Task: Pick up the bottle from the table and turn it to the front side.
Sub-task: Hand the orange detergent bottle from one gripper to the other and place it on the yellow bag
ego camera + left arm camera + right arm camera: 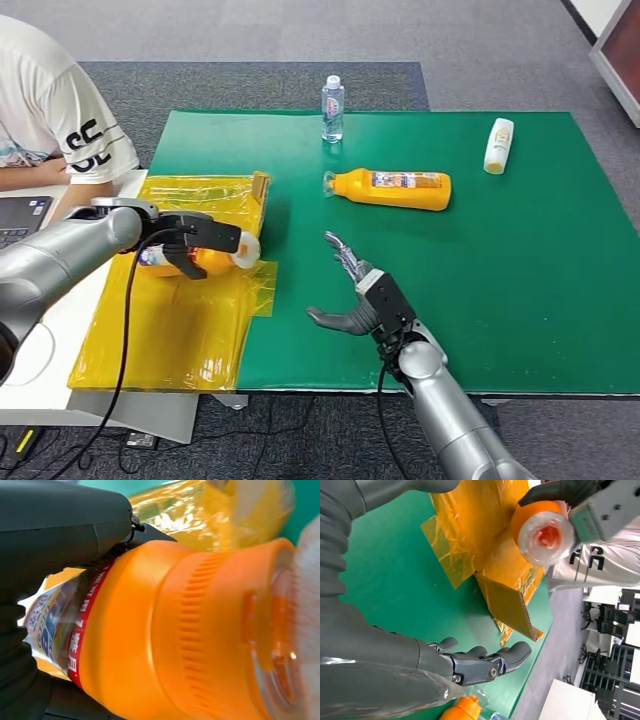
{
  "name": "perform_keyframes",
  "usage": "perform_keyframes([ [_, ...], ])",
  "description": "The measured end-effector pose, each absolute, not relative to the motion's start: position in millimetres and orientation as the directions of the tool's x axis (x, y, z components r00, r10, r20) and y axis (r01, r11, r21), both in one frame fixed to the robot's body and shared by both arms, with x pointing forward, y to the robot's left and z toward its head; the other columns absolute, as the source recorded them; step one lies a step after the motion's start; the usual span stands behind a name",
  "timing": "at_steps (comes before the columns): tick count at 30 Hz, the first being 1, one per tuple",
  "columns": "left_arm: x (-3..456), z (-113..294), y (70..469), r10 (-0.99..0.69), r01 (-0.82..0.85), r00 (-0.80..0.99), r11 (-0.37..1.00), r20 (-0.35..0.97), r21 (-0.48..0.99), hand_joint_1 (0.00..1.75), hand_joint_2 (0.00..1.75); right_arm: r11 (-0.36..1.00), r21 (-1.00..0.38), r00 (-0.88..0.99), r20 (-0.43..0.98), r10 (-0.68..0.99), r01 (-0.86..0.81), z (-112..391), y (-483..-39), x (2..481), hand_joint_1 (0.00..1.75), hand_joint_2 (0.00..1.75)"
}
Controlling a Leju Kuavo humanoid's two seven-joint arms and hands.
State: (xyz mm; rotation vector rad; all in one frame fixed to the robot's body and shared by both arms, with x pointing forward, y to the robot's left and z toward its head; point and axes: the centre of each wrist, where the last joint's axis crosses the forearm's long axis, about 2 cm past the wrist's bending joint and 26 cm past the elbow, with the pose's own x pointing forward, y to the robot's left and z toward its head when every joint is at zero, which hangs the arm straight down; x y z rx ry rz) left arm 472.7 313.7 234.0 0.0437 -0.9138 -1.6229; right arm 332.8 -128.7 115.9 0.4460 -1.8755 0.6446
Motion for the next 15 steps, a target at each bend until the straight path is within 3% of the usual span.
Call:
perform_keyframes([
  [9,471.7,244.1,331.5,-0.689,0.891,-0.191,0.177,0.699,0.418,1.75,1.75,0.764,-0.224,-0.380,0.924,-0.030,-0.605,117.0,-122.6,331.0,0.00,1.75],
  [15,466.8,251.0,360.6,-0.589,0.898,-0.130,0.272,0.798,0.347,1.75,1.75,0.757,-0.215,-0.383,0.922,-0.051,-0.617,118.4,-118.6,330.5,0.00,1.75],
])
